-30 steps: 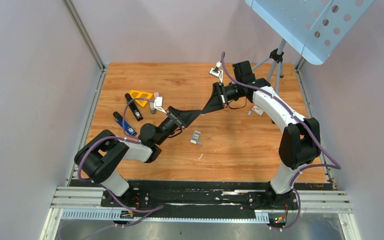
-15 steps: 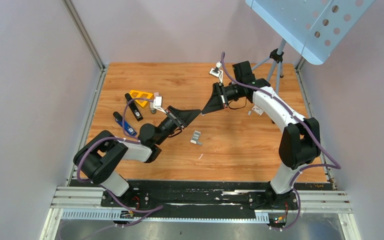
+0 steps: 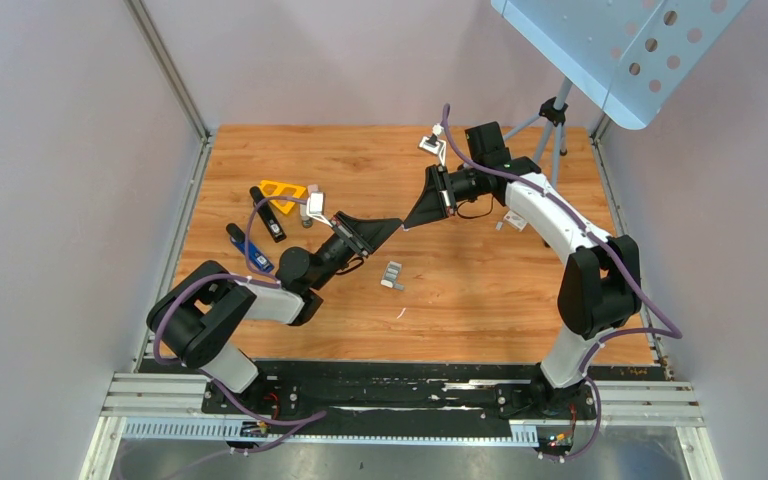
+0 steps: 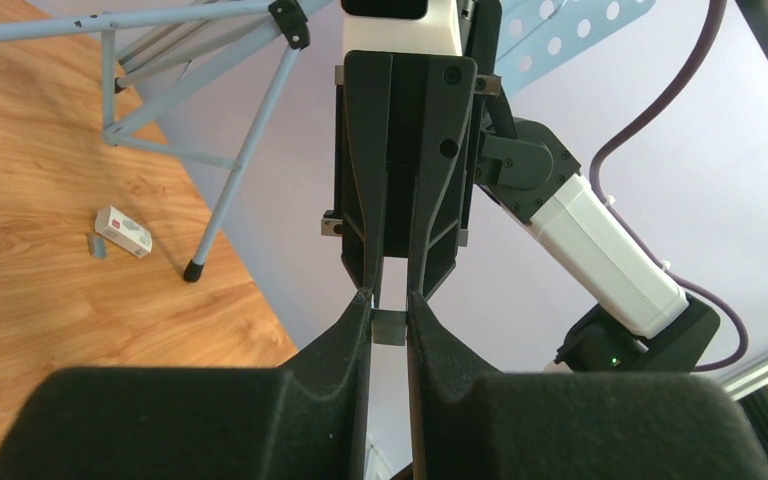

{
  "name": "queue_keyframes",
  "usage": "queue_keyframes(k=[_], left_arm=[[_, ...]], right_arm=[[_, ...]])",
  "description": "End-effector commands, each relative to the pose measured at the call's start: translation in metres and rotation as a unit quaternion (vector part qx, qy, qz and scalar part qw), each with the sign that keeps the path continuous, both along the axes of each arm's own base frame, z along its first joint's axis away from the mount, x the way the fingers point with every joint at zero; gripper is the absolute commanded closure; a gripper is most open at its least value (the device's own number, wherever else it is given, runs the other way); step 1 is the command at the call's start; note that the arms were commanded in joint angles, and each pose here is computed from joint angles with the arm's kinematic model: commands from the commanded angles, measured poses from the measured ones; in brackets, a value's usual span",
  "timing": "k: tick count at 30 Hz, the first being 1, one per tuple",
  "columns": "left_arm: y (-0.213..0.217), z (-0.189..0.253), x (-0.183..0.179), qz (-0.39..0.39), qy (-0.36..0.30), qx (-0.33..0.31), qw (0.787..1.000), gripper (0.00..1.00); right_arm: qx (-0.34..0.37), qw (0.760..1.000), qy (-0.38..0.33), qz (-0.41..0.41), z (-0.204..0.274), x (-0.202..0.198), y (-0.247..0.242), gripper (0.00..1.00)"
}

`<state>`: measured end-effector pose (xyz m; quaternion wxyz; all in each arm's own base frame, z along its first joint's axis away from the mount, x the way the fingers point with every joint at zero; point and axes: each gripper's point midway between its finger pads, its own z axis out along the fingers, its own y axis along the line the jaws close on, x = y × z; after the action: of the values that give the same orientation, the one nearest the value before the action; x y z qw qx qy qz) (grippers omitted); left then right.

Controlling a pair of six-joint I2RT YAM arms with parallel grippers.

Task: Unload the staples from the stapler
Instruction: Pick up the staple from the center of the board.

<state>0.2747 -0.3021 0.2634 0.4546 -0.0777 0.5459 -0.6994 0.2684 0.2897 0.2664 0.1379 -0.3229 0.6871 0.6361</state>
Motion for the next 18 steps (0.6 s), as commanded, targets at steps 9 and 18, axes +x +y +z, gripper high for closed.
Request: queue_keyframes(k=[9,18], left_arm=[[0.005,0.010,-0.006,0.006,-0.019,-0.018,1.000,1.00],[0.023,-0.034,0.003,0.045,0.058,0.002,0.997,1.00]], right_arm=[[-0.001,1.000,-0.017,0.003,0.002,-0.009,0.001,0.42],[-0.013,0.998,-0.063,-0.029,-0.018,0.004,-0.019,0.31]])
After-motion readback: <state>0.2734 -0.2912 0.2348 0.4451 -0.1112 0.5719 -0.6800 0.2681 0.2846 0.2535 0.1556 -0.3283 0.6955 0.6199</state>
